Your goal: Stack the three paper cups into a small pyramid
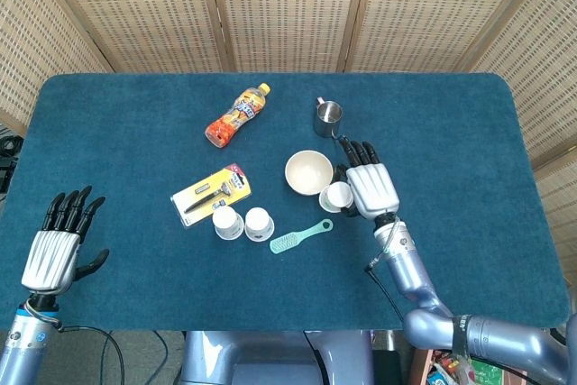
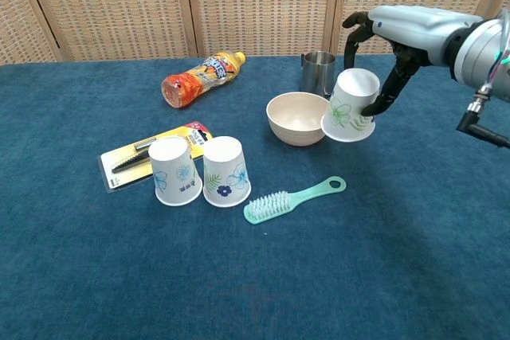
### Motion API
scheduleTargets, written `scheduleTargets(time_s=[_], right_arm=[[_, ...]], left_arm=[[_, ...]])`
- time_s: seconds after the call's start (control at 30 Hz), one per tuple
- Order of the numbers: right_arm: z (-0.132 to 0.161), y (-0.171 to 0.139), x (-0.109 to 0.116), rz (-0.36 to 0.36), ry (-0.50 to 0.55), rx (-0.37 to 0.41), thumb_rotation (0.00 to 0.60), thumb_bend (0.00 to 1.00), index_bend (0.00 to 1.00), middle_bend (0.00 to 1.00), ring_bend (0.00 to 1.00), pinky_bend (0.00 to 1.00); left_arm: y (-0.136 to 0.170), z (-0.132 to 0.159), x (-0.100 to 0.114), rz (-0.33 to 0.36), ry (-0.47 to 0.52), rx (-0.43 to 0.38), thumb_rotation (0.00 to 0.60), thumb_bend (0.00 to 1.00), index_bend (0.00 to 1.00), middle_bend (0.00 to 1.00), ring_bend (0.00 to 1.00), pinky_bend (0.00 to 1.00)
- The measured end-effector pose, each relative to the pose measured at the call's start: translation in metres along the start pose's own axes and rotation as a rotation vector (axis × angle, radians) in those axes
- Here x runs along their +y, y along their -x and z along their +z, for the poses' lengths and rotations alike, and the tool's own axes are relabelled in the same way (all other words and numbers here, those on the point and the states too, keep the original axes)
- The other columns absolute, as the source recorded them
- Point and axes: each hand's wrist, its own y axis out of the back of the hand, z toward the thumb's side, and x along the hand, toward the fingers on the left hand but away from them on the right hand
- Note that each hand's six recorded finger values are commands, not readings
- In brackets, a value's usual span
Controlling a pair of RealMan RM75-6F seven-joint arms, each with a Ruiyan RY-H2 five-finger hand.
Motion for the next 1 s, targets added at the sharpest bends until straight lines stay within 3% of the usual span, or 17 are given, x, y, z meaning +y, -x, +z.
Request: scheduleTargets(time_s=[0.33, 1.0], right_arm=[[0.052, -0.003, 0.029, -0.011, 0.032, 0.073, 0.600, 0.10, 0.51, 0.10, 0.00, 0.00], [0.143, 0.016, 0.007, 0.061, 0.079, 0.151, 0.600, 0.10, 0.51, 0.10, 0.00, 0.00]], left_arm=[[0.001, -0.003, 0.005, 0.009, -0.011, 0.008, 0.600, 0.27, 0.10, 0.00, 0.00, 0.00], [-0.001, -0.010, 0.004, -0.009, -0.003, 0.024, 0.600, 0.27, 0.10, 0.00, 0.00, 0.00]])
